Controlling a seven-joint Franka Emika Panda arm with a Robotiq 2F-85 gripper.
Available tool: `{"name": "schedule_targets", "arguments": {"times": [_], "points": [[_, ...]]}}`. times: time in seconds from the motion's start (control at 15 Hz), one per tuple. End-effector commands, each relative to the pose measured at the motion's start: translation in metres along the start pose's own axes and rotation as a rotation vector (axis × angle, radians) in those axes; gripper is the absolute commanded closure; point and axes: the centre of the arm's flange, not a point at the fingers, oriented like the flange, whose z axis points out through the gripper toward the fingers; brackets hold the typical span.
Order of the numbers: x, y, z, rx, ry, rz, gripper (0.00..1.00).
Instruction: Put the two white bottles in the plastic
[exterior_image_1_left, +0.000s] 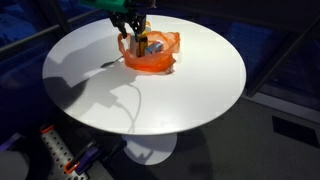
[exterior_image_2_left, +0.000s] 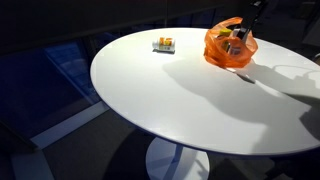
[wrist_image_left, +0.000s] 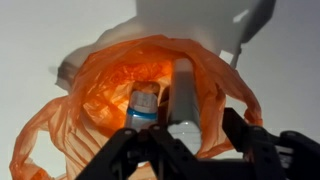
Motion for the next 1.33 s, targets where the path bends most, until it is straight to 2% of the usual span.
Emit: {"name": "schedule_targets", "arguments": {"times": [0.0, 0.07, 0.13, 0.73, 1.27], "points": [[0.0, 0.0, -0.015, -0.005, 0.029, -0.024, 0.1], [0.001, -0.002, -0.019, -0.007, 0.035, -0.027, 0.02], [0.001, -0.003, -0.022, -0.008, 0.04, -0.029, 0.0], [0.024, -0.014, -0.044, -0.064, 0.062, -0.024, 0.0], [0.078, -0.034, -0.066, -0.138, 0.043, 0.028, 0.0]]}}
